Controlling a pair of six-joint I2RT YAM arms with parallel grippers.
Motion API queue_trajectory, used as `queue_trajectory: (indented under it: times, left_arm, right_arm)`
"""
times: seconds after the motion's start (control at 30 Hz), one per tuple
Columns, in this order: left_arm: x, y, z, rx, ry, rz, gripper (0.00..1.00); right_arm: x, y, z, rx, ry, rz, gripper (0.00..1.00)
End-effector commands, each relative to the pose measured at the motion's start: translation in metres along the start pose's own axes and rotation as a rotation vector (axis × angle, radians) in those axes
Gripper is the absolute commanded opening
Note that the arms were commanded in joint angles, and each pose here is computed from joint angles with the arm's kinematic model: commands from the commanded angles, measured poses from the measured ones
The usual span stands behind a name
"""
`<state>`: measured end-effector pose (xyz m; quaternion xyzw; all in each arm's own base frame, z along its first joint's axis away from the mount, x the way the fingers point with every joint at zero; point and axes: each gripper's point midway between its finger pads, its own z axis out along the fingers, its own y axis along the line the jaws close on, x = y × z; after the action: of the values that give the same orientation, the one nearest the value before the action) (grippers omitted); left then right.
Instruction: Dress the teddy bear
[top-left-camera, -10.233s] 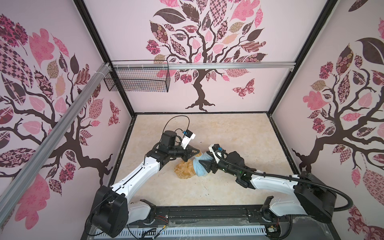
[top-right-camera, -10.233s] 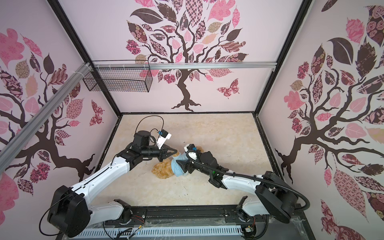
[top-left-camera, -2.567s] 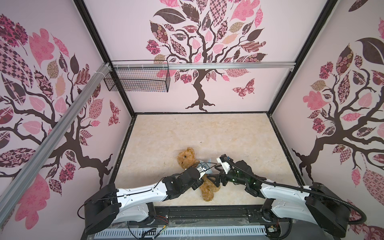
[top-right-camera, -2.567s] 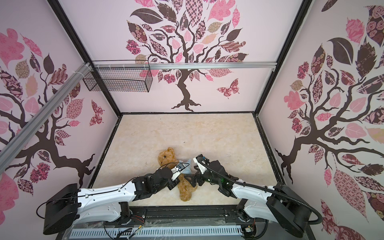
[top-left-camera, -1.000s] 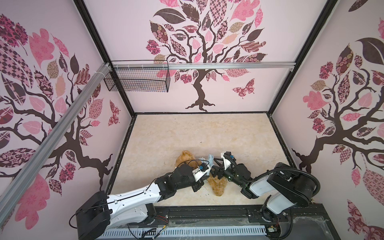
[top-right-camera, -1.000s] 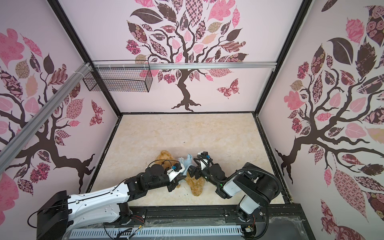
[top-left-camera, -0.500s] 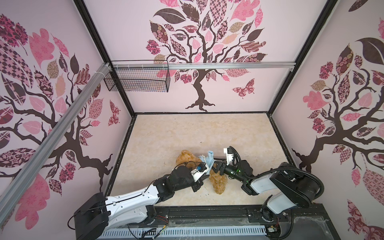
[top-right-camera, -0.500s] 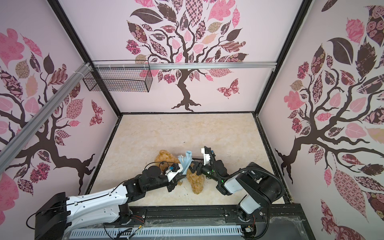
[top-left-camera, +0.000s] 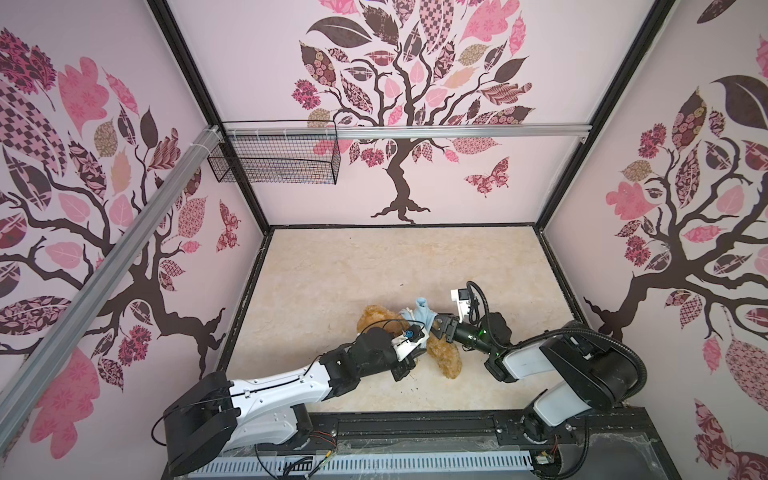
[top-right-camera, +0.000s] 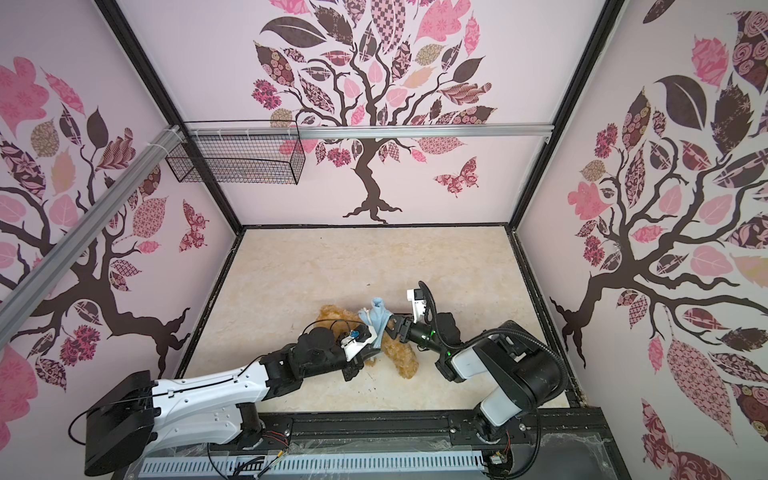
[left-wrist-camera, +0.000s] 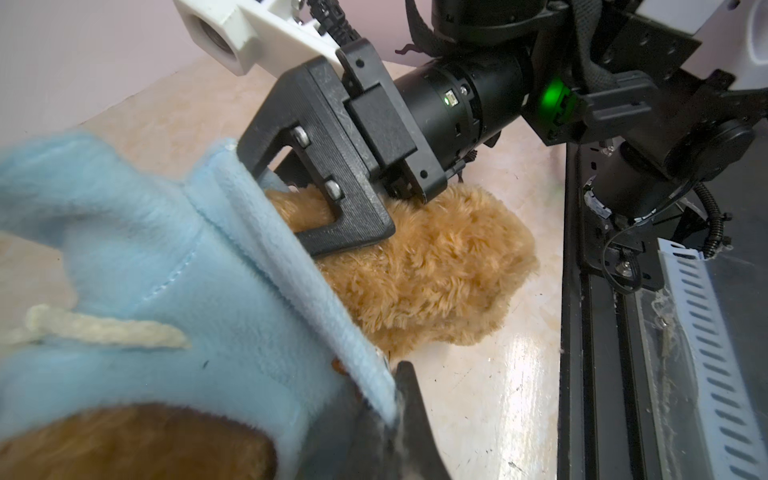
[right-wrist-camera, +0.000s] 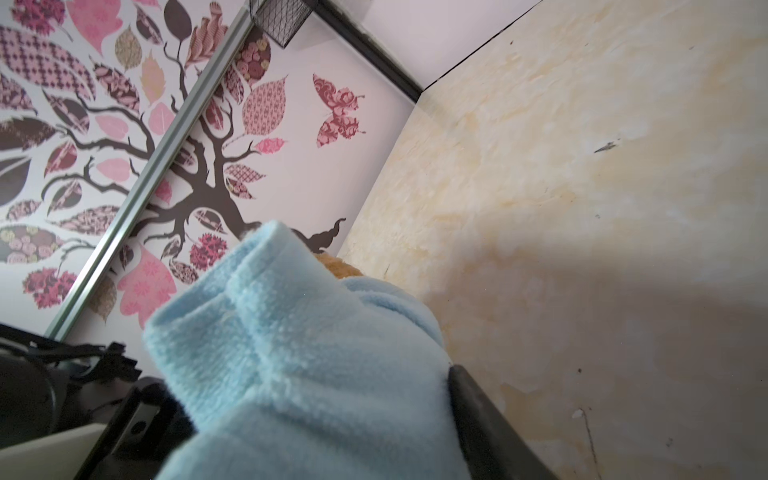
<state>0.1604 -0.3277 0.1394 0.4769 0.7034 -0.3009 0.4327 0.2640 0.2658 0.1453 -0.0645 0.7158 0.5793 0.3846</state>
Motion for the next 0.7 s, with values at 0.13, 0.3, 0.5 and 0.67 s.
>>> queue_trajectory:
  times: [0.13, 0.3, 0.5, 0.67]
  left_arm:
    - [-0.002, -0.012, -0.005, 0.091, 0.037, -0.067, 0.18]
    - [-0.034, 0.004, -0.033, 0.033, -0.072, -0.101, 0.42]
    - [-0.069, 0.012, -0.078, -0.031, -0.140, -0.004, 0.55]
    - [-0.075, 0.028, -0.095, -0.017, -0.070, 0.088, 0.70]
  right_arm:
    - [-0.026, 0.038, -0.002, -0.175, -0.061, -0.376, 0.39]
    - [-0.011, 0.037, -0.004, -0.177, 0.027, -0.493, 0.26]
    - [-0.006, 0.050, -0.008, -0.197, 0.082, -0.595, 0.23]
    - [0.005, 0.078, -0.008, -0.275, 0.124, -0.647, 0.22]
